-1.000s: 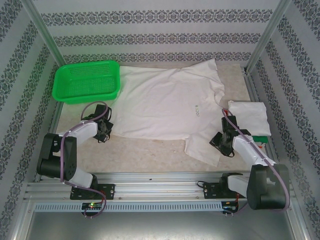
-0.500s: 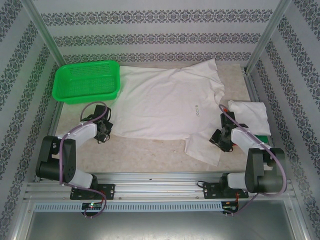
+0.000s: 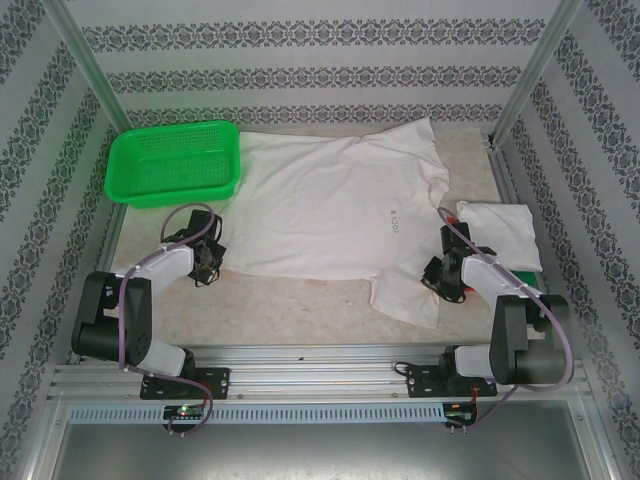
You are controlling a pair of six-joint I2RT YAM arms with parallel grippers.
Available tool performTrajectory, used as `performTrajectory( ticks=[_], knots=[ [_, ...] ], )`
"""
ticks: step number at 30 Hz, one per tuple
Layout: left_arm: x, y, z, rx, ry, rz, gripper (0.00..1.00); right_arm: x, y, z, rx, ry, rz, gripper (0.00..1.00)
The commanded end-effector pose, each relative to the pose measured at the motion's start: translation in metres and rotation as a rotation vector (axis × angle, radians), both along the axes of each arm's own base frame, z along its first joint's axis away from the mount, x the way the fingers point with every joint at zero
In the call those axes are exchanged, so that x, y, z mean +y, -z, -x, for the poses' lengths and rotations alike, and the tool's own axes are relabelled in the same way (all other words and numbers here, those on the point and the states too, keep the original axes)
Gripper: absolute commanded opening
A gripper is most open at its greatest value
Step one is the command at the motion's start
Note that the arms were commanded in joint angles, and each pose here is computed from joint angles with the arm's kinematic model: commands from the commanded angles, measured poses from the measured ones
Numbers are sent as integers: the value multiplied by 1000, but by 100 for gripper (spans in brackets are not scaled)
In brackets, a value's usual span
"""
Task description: Fold and stack the t-shirts
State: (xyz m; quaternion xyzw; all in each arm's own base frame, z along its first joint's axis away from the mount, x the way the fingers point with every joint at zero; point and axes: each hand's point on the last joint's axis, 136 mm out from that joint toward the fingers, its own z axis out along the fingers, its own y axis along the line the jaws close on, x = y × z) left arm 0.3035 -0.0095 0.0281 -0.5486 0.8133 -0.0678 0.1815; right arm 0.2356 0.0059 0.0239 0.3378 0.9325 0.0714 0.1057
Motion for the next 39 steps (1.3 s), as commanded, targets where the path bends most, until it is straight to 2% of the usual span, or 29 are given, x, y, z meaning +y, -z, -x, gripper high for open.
performTrajectory(
  ticks=[1, 11, 18, 21, 23, 24, 27, 28, 31, 32, 39],
  knots=[
    [5, -7, -3, -30, -21, -11, 0, -2, -12, 13, -15, 34, 12, 37],
    [4, -5, -4, -30, -18, -6, 0, 17, 0, 31, 24, 79, -54, 35],
    [4, -2, -3, -28, -21, -2, 0, 14, 17, 30, 93, 55, -12, 34],
    [4, -1, -2, -28, -22, -5, 0, 12, 23, 33, 120, 49, 1, 25],
    [4, -1, -2, -27, -23, -5, 0, 8, 22, 35, 128, 59, 24, 6],
    [5, -1, -2, -27, -24, -5, 0, 6, 20, 35, 118, 66, 30, 0],
    [5, -1, -1, -25, -25, -5, 0, 5, 9, 32, 46, 76, 30, 0],
    [5, -1, 0, -26, -24, -7, 0, 6, 5, 30, 16, 67, 24, 1],
    [6, 1, 0, -26, -24, -11, 0, 6, -3, 29, -7, 59, 25, 41],
    [5, 1, -1, -27, -24, -10, 0, 5, -4, 28, -7, 55, 29, 45],
    [1, 4, -5, -23, -14, 8, 0, -2, 0, 11, 31, 29, 70, 39]
  ],
)
